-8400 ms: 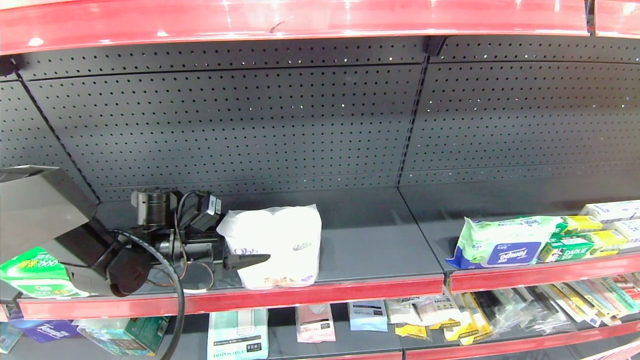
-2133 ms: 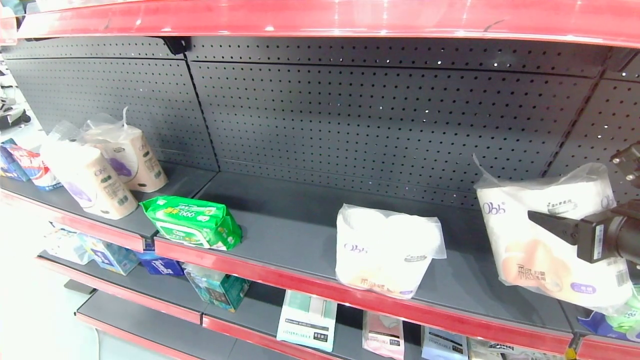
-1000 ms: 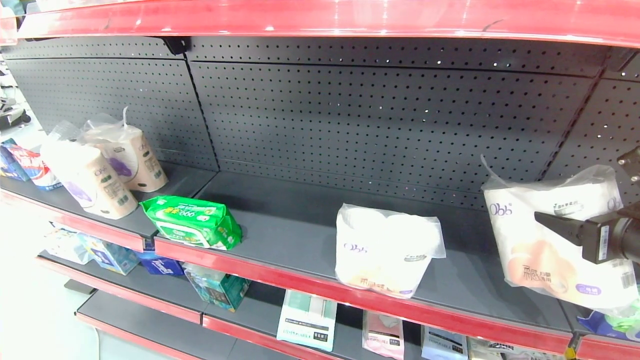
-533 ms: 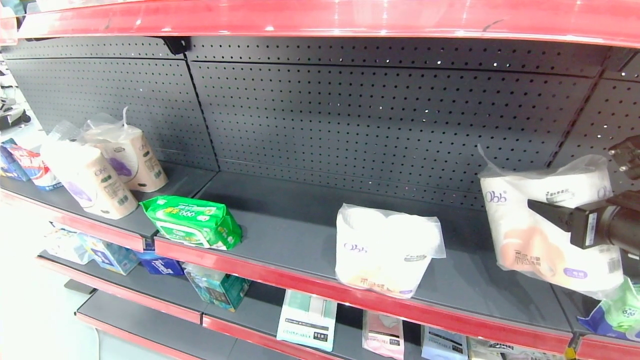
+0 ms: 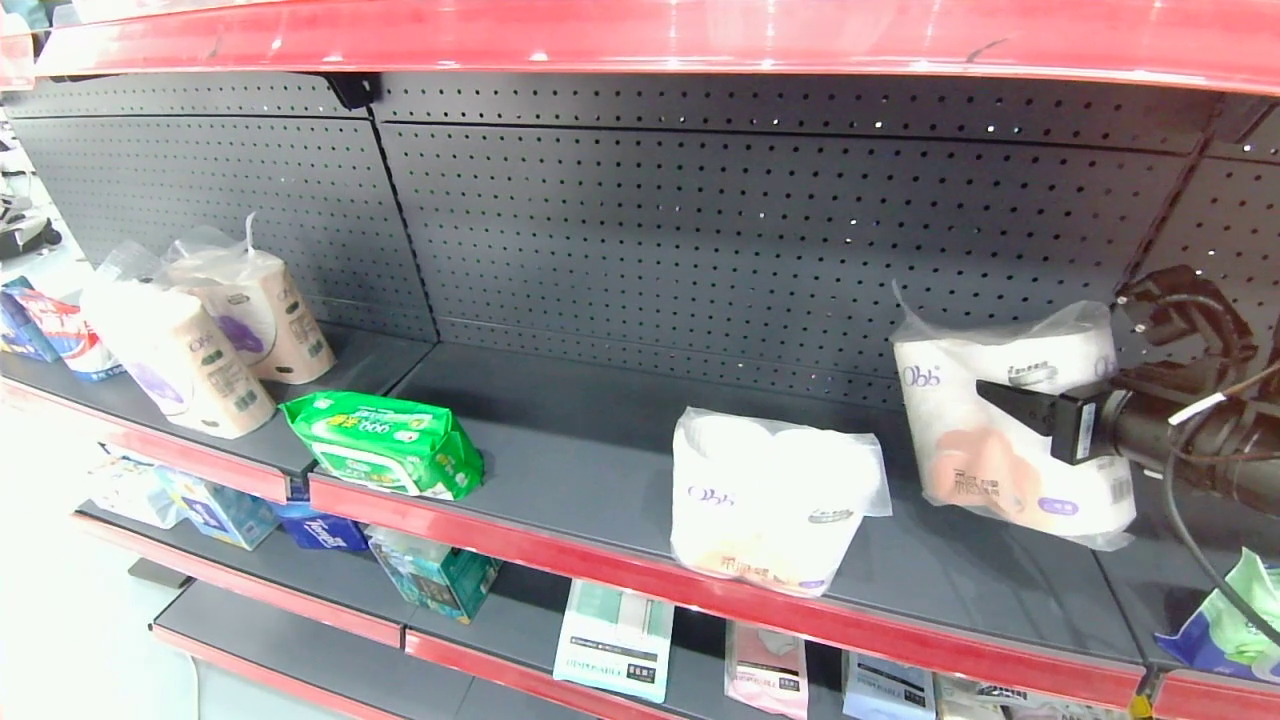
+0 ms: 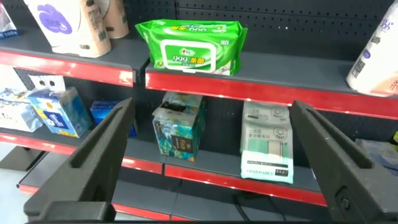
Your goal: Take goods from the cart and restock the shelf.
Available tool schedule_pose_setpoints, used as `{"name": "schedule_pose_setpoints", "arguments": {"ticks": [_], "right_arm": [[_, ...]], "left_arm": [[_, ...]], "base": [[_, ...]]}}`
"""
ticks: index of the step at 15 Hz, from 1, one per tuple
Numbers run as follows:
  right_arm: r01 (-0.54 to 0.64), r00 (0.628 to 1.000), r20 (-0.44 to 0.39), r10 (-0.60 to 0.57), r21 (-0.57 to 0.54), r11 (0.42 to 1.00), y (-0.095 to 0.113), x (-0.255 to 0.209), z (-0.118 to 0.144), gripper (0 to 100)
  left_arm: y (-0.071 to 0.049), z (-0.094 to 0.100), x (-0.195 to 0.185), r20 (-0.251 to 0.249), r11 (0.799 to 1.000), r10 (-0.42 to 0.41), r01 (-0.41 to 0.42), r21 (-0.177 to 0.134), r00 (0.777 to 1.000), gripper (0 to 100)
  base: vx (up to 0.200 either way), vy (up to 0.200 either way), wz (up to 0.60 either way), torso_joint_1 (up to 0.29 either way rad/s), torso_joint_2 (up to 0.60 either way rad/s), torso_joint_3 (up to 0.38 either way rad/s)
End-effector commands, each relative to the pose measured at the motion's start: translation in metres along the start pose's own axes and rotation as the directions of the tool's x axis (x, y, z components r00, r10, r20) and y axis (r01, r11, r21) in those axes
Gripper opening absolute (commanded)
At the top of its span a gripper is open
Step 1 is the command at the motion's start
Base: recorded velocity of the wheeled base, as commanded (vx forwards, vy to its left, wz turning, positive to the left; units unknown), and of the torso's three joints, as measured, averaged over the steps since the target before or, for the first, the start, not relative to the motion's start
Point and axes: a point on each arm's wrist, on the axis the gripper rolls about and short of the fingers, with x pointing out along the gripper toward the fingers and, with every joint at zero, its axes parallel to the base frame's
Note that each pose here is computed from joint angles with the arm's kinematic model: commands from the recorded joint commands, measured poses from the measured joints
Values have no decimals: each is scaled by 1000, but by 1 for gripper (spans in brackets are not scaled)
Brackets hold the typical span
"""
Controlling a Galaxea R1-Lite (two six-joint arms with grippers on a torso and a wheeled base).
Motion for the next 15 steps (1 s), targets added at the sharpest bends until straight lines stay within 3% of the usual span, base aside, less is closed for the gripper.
{"name": "schedule_pose_setpoints", "arguments": {"ticks": [1, 3, 6, 10, 15], "right_arm": [[-42, 999, -15, 42, 16, 999, -2, 35, -15, 0], [-86, 995, 49, 85, 20, 996, -7, 59, -17, 0], [-185, 981, 58, 183, 23, 982, -3, 75, -21, 0], [-304, 942, 142, 305, -29, 952, 6, 104, -24, 0], [-510, 834, 190, 518, -94, 855, 17, 135, -47, 0]], "left_arm": [[0, 0, 0, -1, 1000, -1, 1, -1, 1000, 100], [0, 0, 0, -1, 1000, 0, 0, -1, 1000, 100], [0, 0, 0, 1, 1000, 0, 0, -1, 1000, 100], [0, 0, 0, 1, 1000, 0, 0, -1, 1000, 100], [0, 0, 0, -1, 1000, 0, 0, -1, 1000, 100]], "base": [[0, 0, 0, 0, 0, 0], [0, 0, 0, 0, 0, 0], [0, 0, 0, 0, 0, 0], [0, 0, 0, 0, 0, 0], [0, 0, 0, 0, 0, 0]]}}
